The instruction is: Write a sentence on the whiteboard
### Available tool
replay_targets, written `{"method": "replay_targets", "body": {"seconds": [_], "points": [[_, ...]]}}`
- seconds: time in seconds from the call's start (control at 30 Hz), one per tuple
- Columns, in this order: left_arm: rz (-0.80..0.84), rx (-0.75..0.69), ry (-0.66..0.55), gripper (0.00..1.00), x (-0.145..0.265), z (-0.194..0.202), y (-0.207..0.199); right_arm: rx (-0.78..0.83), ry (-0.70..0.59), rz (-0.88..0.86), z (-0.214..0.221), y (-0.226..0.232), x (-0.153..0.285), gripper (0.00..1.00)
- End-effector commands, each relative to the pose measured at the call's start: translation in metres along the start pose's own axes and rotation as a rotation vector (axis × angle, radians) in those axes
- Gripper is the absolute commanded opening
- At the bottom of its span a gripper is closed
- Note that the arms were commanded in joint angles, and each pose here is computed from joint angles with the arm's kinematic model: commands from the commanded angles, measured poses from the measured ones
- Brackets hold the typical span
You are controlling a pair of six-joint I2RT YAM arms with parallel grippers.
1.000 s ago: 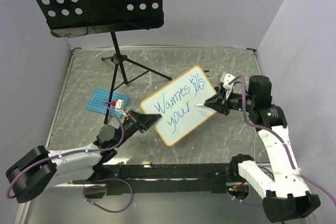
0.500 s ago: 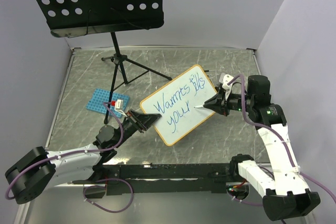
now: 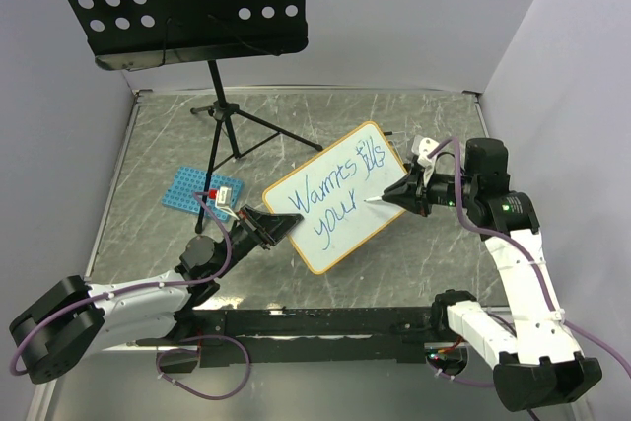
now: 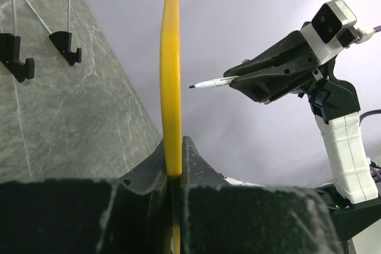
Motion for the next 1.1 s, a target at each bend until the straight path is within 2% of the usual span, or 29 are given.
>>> {"method": "replay_targets", "body": {"seconds": [0.0,1.07], "points": [[0.180,0.008,-0.053,0.01,-0.005,-0.011,-0.034,0.075,-0.044,-0.006,-0.017,-0.004,0.004,0.00],[0.173,0.010,-0.050,0.01,-0.005,-0.010,-0.031,0.083,-0.011,0.078,-0.019,-0.017,0.003,0.00]]}}
Point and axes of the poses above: each gripper's point midway between its finger pads, its own x axis back along the fingers, its own y axis along the line the jaws close on, z = x × y, the point moved 10 cm from there along x, back along the fingers, and after that the axes turned 9 degrees about x, right-handed, at the moved point
